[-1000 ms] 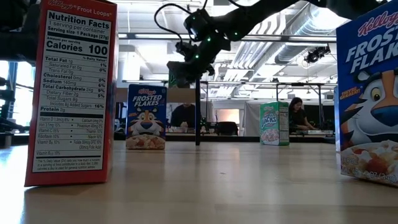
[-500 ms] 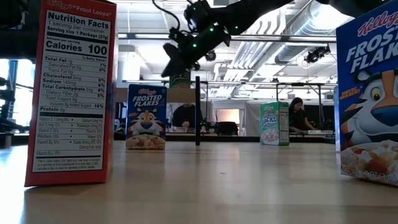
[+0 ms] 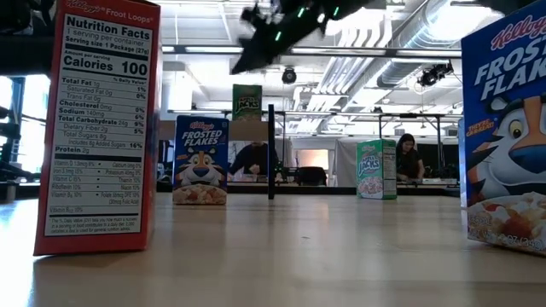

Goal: Stack cereal on shelf
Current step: Put the middle green cereal box on the shelf

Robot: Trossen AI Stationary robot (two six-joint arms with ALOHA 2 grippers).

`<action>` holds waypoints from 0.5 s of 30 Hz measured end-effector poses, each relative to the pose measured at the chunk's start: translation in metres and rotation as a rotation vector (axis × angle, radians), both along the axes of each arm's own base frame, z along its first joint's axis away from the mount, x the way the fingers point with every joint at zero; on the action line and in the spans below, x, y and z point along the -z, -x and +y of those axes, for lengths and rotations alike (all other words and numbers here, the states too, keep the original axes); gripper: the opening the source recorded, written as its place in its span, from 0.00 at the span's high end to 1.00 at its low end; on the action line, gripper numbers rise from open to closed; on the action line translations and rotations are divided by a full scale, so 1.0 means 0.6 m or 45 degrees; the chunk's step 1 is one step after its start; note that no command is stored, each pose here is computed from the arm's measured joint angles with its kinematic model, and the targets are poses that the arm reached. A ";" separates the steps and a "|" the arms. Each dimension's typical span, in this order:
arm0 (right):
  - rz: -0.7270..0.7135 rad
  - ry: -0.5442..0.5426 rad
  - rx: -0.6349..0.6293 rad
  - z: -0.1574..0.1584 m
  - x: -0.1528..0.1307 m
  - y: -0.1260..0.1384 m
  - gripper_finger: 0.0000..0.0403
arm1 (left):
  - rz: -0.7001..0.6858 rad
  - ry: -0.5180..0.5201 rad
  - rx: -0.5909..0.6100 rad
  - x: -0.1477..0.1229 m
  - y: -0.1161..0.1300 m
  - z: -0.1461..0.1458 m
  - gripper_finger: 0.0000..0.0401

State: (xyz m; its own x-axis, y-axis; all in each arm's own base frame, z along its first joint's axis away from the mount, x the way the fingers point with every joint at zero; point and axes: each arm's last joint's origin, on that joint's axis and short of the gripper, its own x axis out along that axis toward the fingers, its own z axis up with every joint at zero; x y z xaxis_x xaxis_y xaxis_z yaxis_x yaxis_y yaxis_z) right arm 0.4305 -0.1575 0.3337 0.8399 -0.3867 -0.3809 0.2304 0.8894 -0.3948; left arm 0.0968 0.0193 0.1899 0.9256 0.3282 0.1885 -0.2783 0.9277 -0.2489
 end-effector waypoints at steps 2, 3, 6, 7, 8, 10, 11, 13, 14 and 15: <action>0.045 -0.001 -0.062 0.011 -0.030 0.027 1.00 | -0.005 -0.012 -0.019 -0.013 0.000 0.002 1.00; 0.069 -0.015 -0.082 0.010 -0.035 0.040 1.00 | -0.007 -0.013 -0.030 -0.020 -0.001 0.003 1.00; 0.039 -0.069 -0.111 -0.013 -0.038 0.079 1.00 | 0.015 -0.010 -0.066 -0.040 -0.005 0.009 1.00; -0.002 -0.083 -0.116 -0.023 -0.039 0.091 1.00 | 0.027 -0.008 -0.079 -0.046 -0.008 0.011 1.00; -0.032 -0.094 -0.110 -0.031 -0.036 0.103 1.00 | 0.033 -0.008 -0.091 -0.054 -0.011 0.014 1.00; -0.101 -0.116 -0.090 -0.045 -0.021 0.119 1.00 | 0.066 -0.002 -0.122 -0.066 -0.019 0.020 1.00; -0.122 -0.129 -0.076 -0.051 -0.009 0.125 1.00 | 0.085 -0.004 -0.141 -0.071 -0.024 0.024 1.00; -0.135 -0.167 -0.049 -0.060 0.019 0.134 1.00 | 0.135 -0.010 -0.182 -0.082 -0.037 0.033 1.00; -0.151 -0.176 -0.035 -0.064 0.028 0.137 1.00 | 0.156 -0.014 -0.206 -0.089 -0.043 0.039 1.00; -0.158 -0.181 -0.023 -0.067 0.034 0.140 1.00 | 0.174 -0.018 -0.235 -0.097 -0.050 0.047 1.00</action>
